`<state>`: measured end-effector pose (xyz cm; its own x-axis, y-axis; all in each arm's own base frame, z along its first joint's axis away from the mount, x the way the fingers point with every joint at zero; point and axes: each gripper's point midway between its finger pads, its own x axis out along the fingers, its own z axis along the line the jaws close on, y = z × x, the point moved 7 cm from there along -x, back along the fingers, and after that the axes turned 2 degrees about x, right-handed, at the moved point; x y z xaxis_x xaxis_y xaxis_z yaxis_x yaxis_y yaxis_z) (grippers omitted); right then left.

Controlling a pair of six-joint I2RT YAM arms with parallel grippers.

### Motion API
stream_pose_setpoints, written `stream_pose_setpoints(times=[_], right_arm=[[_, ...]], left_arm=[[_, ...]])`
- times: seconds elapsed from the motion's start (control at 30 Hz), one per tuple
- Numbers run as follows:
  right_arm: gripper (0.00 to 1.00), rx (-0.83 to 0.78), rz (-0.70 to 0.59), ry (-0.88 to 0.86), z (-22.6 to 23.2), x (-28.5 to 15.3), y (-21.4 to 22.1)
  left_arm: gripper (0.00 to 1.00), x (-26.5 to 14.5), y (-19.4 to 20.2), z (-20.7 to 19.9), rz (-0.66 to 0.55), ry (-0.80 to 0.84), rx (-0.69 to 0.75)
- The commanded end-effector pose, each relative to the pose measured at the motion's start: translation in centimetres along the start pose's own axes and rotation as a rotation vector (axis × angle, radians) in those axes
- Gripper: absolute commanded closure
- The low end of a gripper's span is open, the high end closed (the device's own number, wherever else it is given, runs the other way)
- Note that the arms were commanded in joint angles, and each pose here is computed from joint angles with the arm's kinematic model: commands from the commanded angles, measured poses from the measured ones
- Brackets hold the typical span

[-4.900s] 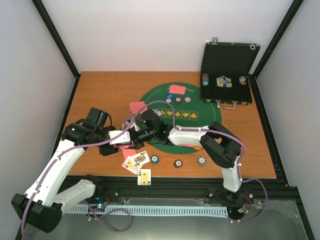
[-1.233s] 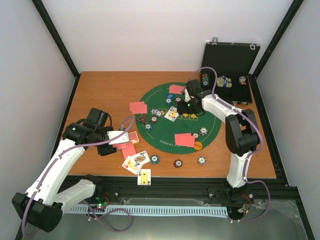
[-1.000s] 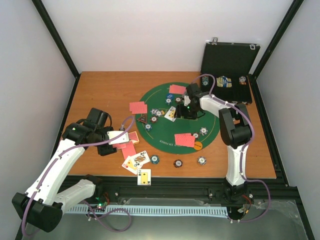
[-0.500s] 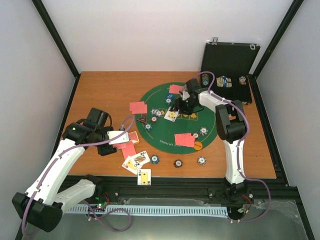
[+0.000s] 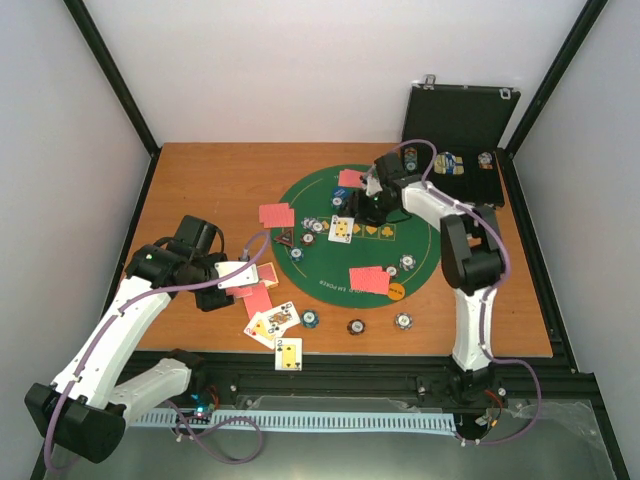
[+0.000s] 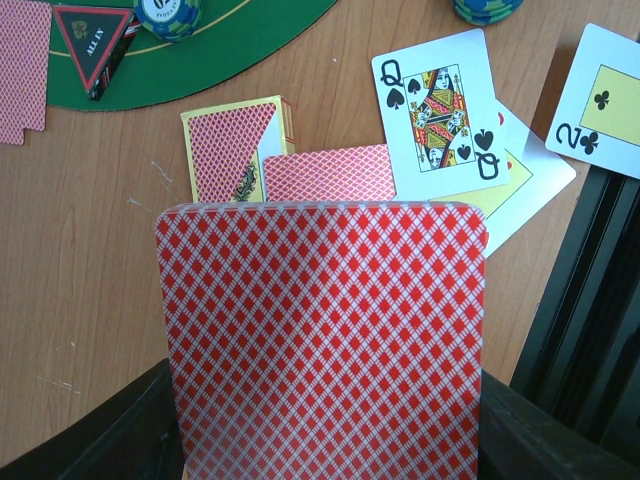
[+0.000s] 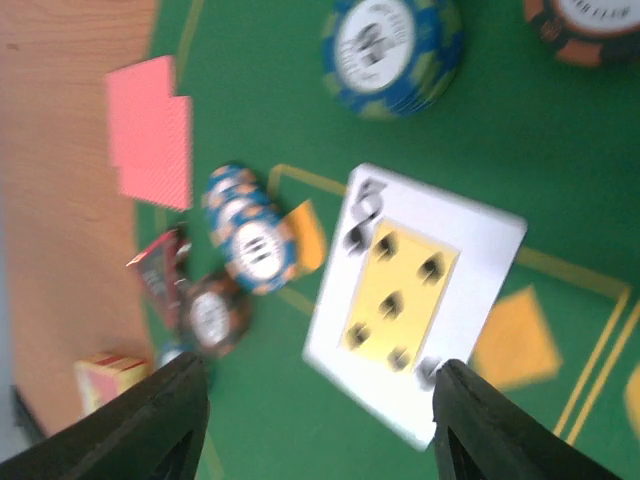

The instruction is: Distribute texas hold em gaming equipment

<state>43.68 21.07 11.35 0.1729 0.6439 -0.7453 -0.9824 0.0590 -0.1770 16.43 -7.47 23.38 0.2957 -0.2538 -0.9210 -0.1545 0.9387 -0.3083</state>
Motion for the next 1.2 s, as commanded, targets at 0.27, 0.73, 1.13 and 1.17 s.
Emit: stream_pose_setpoints(times=[0.27,0.73,1.13,1.17], right_arm=[[0.28,-0.202,0.047,-0.366,17.3,-3.2,12.9],[0.29,-0.22,0.201,-0.544,23.5,0.2,20.3],[0.3,-0.198,0.276,-0.575,24.2,2.3,22.9],[0.3,-0.198,0.28,-0.579,24.3,2.5,23.0]], left_arm=[[0.72,-1.0,-0.6,0.3,-0.038,-0.023,-0.003],[0.72,-1.0,-0.6,0.3,-0.041,-0.019,-0.004],[0.72,-1.3,-0.6,0.3,-0.041,-0.029,0.002],[0.72,-1.3,-0.6,0.4,-0.041,-0.029,0.003]])
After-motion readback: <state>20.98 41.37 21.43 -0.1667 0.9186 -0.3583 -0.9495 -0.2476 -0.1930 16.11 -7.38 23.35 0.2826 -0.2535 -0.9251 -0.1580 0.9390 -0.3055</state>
